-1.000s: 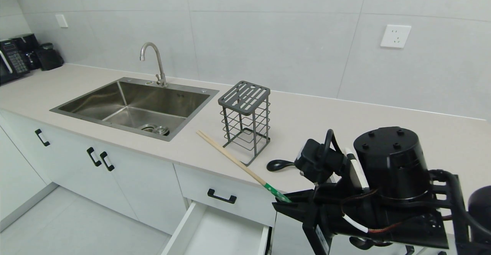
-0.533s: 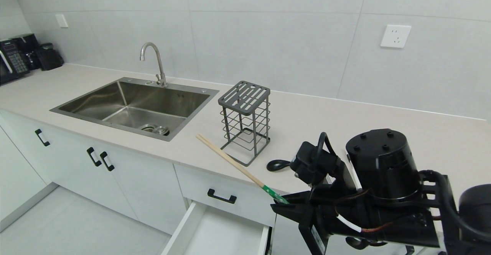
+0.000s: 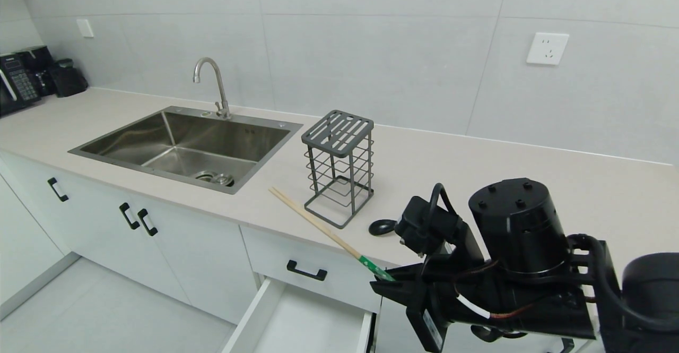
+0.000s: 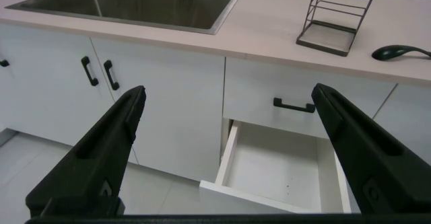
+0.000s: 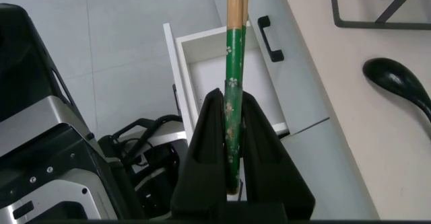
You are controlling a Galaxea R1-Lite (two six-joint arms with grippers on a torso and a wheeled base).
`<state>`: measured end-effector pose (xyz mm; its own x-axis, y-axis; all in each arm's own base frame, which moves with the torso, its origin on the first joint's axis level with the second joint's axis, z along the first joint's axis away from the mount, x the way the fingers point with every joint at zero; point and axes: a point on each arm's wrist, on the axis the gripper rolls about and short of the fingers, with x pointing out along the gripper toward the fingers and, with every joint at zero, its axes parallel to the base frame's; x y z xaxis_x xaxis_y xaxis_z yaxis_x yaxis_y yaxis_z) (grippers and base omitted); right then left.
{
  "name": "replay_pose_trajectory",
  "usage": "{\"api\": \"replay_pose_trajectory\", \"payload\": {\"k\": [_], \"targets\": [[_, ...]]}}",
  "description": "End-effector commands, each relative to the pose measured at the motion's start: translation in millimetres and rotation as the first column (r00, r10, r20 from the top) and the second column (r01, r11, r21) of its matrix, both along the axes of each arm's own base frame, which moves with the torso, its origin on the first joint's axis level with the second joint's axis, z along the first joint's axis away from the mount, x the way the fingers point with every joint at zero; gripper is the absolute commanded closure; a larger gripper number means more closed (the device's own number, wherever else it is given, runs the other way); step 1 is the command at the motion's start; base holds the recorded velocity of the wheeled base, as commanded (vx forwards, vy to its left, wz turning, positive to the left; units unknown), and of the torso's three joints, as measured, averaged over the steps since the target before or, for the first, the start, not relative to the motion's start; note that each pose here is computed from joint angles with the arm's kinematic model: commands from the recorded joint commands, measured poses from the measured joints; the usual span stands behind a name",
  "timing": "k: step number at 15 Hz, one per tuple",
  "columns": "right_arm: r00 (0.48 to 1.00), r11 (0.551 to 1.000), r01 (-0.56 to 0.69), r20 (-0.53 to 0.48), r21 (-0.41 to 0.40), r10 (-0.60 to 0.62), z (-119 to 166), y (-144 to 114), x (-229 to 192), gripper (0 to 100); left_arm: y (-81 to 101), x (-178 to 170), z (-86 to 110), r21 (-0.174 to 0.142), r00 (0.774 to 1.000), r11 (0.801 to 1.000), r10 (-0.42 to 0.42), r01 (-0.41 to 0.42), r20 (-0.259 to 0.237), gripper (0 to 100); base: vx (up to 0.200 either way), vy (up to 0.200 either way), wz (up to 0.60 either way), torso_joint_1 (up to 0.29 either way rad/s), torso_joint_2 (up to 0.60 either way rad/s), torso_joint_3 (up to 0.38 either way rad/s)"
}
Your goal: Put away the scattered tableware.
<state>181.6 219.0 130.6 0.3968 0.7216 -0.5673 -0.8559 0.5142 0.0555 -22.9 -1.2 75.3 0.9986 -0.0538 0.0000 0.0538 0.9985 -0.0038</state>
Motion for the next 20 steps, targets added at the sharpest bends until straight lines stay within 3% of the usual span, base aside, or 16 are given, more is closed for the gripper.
{"api": "replay_pose_trajectory", "payload": {"k": [1,20], "targets": [[1.0,1.0,-0.001,-0.004,-0.005,0.001,-2.4,4.2,3.7,100,0.0,0.1,0.0,-0.001,1.0,1.0,0.0,0.0,-0.002,0,0.0,0.0,0.0,-0.188,0.39,0.203],[0.997,0.998,-0.063,-0.035,-0.007,0.062,-13.9,33.0,13.6,100,0.0,0.1,0.0,-0.001,1.0,1.0,0.0,0.0,-0.002,0,0.0,0.0,0.0,-0.243,0.51,0.258]]}}
